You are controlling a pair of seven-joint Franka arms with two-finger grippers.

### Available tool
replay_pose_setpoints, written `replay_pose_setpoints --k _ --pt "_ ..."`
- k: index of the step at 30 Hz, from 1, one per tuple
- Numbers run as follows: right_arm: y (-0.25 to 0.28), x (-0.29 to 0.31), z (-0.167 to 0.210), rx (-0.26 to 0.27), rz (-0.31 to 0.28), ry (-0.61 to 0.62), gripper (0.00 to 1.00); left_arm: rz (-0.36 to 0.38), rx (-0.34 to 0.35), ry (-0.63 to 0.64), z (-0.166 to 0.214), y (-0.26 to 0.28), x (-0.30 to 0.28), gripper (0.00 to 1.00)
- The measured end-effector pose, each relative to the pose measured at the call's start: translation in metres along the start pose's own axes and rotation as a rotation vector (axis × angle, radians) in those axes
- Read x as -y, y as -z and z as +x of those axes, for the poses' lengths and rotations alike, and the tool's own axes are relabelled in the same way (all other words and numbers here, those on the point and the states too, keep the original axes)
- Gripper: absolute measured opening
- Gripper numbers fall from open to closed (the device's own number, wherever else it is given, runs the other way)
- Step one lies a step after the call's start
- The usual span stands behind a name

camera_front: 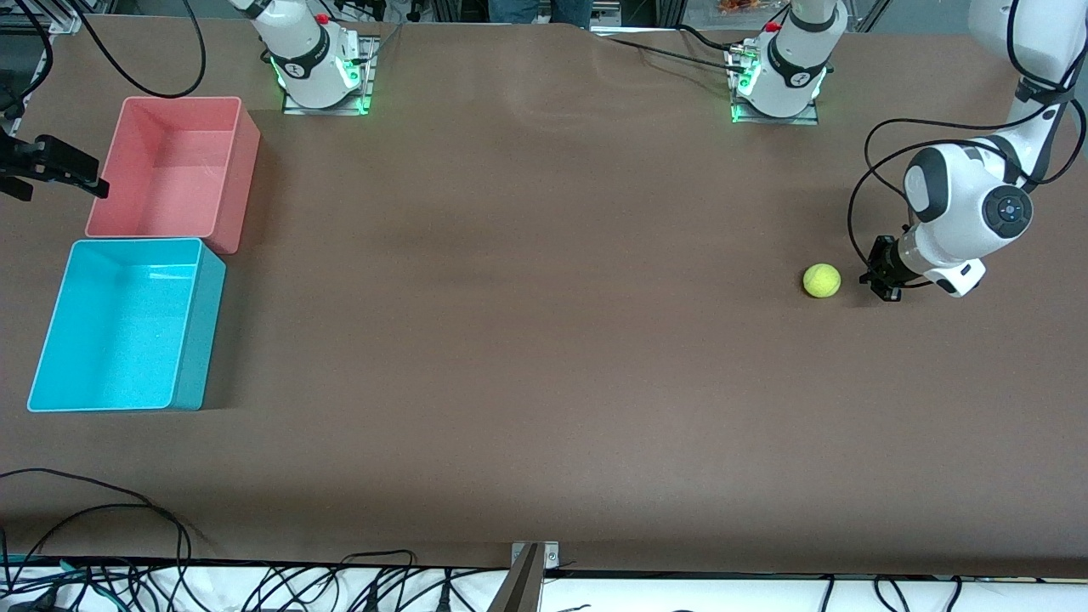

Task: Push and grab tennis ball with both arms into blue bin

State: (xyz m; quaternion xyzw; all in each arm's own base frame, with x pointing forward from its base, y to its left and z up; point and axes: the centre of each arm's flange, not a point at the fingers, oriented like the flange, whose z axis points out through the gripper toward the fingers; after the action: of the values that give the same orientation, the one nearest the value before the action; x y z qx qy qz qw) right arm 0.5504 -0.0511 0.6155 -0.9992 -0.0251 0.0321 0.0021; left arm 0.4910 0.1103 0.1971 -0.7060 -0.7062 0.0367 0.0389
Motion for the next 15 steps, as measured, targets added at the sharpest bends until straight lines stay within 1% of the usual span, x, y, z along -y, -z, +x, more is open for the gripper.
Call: replay_pose_setpoints --k 4,8,10,15 --pt "0.0 0.0 0.0 0.0 0.0 0.0 1.0 0.001 -0.003 -0.005 0.0 -0.001 0.0 0.01" --pt "0.0 0.0 0.0 0.0 0.0 0.0 1.0 0.012 -0.049 -0.055 0.008 -0.001 0.002 0.01" --pt "0.0 0.0 0.0 0.0 0.0 0.0 1.0 0.02 -0.085 -0.079 0.021 -0.002 0.005 0.01" --pt "0.0 0.0 0.0 0.0 0.0 0.0 1.0 0.013 -0.171 -0.105 0.077 0.0 0.019 0.01"
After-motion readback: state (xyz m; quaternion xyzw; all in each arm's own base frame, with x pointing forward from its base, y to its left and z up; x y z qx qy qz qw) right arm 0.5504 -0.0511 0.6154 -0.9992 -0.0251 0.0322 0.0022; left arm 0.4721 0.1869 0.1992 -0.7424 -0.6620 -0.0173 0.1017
